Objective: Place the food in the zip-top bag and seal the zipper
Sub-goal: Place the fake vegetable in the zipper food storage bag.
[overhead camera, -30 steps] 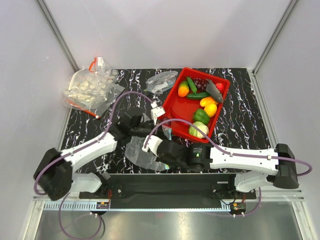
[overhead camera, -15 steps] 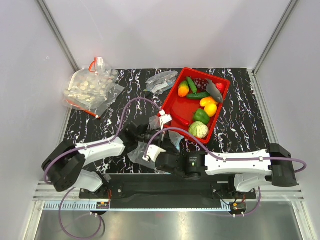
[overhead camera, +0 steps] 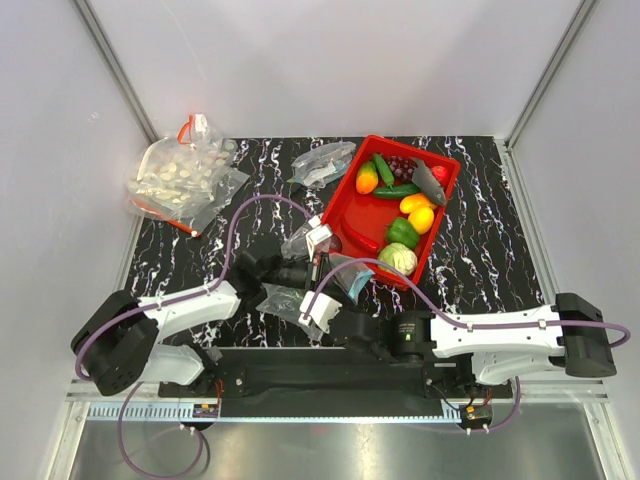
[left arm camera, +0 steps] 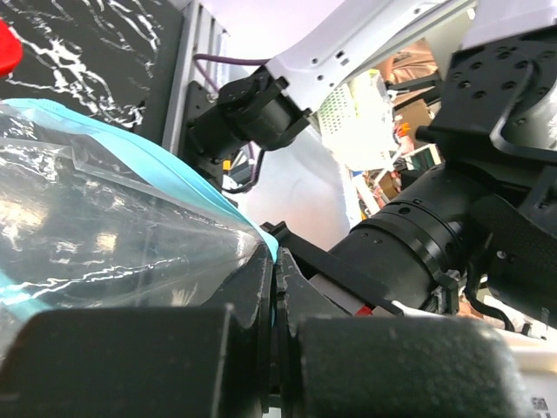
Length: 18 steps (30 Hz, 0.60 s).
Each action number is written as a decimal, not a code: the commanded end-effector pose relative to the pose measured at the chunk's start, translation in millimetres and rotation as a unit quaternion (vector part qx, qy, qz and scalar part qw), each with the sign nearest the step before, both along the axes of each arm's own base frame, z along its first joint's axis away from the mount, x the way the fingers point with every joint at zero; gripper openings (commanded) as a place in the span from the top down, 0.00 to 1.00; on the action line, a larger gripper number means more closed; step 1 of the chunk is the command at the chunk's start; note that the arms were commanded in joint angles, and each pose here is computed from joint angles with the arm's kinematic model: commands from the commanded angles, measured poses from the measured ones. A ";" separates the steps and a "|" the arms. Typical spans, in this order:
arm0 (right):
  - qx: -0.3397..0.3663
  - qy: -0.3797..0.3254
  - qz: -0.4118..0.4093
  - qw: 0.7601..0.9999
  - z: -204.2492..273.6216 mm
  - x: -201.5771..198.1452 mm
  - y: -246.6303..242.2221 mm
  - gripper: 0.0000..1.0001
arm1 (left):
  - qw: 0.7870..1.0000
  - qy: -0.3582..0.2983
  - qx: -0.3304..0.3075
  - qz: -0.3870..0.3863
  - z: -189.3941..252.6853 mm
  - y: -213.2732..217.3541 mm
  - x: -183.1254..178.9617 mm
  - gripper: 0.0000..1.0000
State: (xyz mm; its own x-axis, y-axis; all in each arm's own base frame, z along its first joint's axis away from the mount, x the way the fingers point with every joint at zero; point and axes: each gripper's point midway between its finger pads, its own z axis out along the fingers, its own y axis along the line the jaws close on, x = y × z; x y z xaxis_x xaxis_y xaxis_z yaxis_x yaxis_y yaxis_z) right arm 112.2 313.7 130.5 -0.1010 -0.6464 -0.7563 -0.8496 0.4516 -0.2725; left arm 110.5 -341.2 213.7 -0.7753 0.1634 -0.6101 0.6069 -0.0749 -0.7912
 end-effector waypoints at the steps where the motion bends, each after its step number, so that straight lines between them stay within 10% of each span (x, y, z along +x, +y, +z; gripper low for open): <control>1: 0.056 -0.039 -0.015 0.998 35.4 12.8 14.3 1.00 | 0.998 -0.016 -0.033 -0.042 16.3 3.4 -16.7 1.00; 18: -0.015 -0.107 -0.051 0.993 43.7 35.3 -6.2 1.00 | 0.997 -0.041 0.071 0.001 -0.6 13.0 -5.0 1.00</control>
State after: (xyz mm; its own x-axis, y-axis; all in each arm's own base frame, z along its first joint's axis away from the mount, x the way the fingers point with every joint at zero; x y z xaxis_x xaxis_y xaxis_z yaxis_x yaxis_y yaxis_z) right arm 130.2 309.4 131.1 0.0095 -0.7425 -0.6698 -0.7930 0.4025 -0.4574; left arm 116.4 -338.2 201.6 -0.7874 0.2102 -0.5795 0.6017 0.0579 -0.7966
